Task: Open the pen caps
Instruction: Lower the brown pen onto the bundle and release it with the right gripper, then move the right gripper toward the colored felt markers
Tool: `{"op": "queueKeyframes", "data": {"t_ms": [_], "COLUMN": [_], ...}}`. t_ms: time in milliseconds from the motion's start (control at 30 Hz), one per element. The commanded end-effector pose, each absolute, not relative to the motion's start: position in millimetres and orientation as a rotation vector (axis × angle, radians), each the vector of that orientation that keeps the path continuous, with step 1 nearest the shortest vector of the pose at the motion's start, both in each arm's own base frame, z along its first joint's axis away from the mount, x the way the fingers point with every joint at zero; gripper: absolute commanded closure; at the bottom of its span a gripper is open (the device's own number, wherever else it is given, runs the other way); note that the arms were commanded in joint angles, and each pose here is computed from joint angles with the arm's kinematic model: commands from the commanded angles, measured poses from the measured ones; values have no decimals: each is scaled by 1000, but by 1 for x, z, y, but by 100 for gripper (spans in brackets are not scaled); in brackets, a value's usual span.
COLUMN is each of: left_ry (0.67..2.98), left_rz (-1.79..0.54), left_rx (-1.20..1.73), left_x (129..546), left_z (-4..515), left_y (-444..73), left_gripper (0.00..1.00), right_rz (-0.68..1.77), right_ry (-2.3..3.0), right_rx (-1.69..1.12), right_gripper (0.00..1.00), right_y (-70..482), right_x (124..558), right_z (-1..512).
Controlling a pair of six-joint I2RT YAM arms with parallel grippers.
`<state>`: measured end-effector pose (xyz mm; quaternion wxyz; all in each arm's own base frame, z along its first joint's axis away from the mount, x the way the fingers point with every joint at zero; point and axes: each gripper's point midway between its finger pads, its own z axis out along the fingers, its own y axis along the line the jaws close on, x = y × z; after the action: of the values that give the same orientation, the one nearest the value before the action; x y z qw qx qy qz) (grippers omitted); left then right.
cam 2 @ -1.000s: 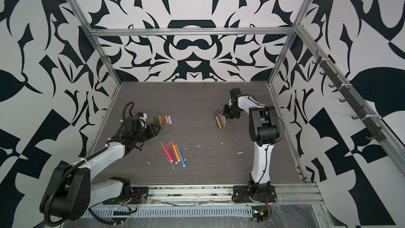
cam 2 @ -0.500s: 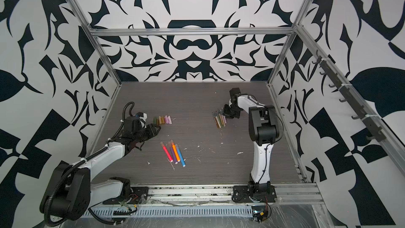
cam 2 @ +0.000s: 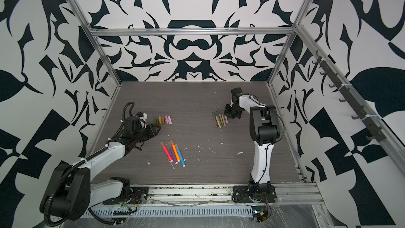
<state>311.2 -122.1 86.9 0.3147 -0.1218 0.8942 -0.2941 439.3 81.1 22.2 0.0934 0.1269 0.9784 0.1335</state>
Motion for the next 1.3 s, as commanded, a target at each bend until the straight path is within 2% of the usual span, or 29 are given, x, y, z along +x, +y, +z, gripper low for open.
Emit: {"op": "queueKeyframes", "data": {"t_ms": [0,900,1267], "left_ry": [2324,2319,2325], "left_rz": [-783,-786,-791], "left_rx": [-294,-293,-301], "left_x": [318,317,319], "left_z": [98,99,95], "left_y": [-125,-125,-125], "left_gripper": [57,57,57], "right_rz": [350,302,305], "right_ry": [2902,2869,2802], "right_rx": [366,393,365], "right_gripper": [100,100,100], "right_y": [75,63,61], "right_x": [439,439,435], "right_z": [28,40,65]}}
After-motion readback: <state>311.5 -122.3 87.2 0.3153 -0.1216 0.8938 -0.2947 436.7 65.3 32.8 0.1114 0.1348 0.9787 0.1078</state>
